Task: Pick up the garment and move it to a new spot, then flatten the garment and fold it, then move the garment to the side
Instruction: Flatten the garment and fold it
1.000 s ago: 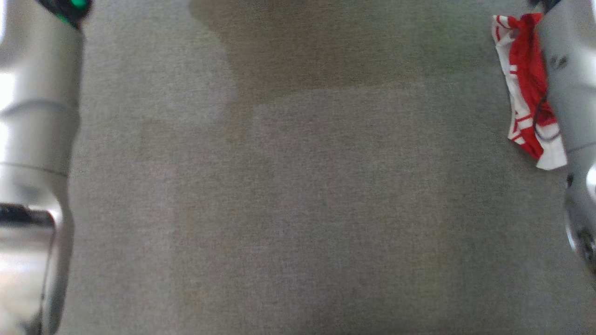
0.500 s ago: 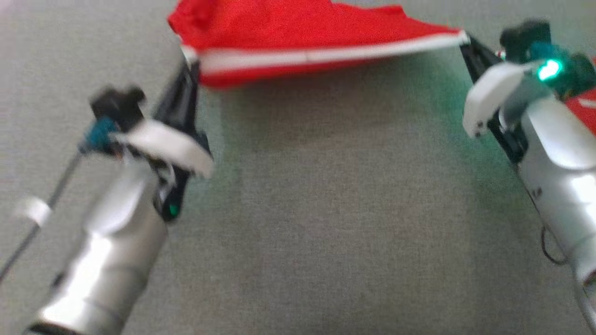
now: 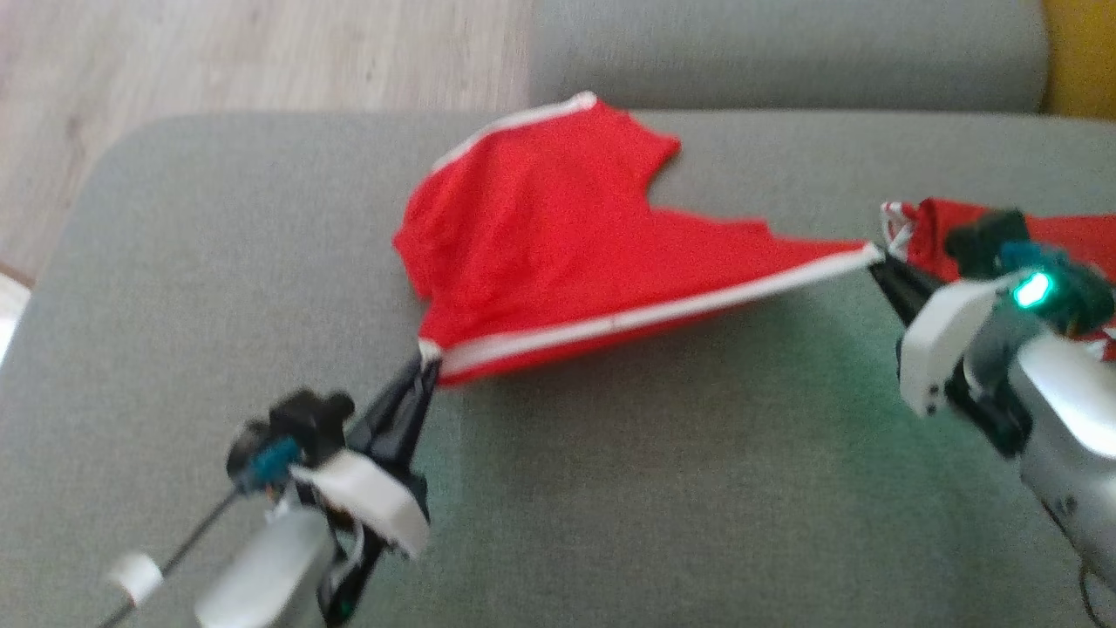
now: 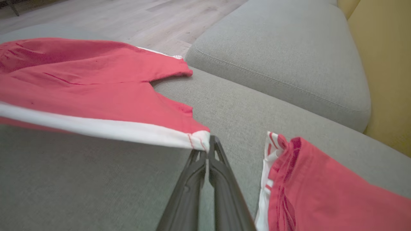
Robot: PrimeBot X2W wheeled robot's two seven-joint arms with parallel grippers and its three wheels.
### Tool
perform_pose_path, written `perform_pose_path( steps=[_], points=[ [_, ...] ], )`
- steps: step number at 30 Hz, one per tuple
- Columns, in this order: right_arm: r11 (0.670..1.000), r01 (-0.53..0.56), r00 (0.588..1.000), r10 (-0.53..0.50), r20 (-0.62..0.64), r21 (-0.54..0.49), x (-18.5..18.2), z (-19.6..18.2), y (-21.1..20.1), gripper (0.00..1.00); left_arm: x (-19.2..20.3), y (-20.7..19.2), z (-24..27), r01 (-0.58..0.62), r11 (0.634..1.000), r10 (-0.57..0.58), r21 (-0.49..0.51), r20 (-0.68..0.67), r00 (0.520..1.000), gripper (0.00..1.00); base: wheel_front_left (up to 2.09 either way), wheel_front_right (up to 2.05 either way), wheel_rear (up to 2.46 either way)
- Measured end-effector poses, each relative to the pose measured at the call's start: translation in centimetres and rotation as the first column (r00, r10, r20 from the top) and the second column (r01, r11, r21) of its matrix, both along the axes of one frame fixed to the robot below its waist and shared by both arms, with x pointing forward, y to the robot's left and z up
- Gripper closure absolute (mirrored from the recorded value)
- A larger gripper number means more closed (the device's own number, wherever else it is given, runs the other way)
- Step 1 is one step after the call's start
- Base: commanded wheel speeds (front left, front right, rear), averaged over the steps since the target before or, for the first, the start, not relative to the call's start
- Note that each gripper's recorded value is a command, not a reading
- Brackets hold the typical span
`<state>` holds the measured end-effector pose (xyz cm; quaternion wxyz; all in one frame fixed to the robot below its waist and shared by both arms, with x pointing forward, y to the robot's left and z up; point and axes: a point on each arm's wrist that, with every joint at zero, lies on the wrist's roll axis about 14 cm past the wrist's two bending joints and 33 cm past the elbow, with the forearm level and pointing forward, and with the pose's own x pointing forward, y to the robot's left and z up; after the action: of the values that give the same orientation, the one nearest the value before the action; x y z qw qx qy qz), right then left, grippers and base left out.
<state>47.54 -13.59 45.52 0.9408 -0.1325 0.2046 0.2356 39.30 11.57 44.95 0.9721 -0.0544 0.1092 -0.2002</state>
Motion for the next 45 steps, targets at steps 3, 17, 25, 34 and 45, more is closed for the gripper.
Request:
perform_pose_path(
  steps=[3,17,25,34,45],
  points=[
    [0.999,0.014,1.000,-0.014,-0.020,0.037,-2.3,0.2,-0.6,1.00,-2.4,-0.7,-0.1,0.003,1.000,-0.003,-0.012,0.001,1.000,1.00,0.00,0.00,0.00],
    [0.998,0.009,1.000,-0.008,-0.009,0.064,-7.1,1.4,-3.0,1.00,-7.9,-2.4,1.6,-0.001,0.997,0.002,-0.076,0.020,1.000,1.00,0.00,0.00,0.00],
    [0.999,-0.037,0.999,0.037,-0.002,-0.028,-4.1,2.0,-1.6,1.00,-5.9,-1.2,1.9,-0.034,0.998,0.034,-0.052,0.001,0.999,1.00,0.00,0.00,0.00],
    [0.989,-0.107,0.993,0.111,0.034,-0.103,3.0,3.3,2.8,1.00,-0.8,1.0,1.3,-0.123,0.992,0.122,-0.020,-0.023,0.992,1.00,0.00,0.00,0.00],
    [0.957,-0.195,0.979,0.202,0.010,-0.213,10.6,1.6,7.7,1.00,4.3,3.3,-0.3,-0.165,0.986,0.166,0.021,-0.062,0.984,1.00,0.00,0.00,0.00]
  ],
)
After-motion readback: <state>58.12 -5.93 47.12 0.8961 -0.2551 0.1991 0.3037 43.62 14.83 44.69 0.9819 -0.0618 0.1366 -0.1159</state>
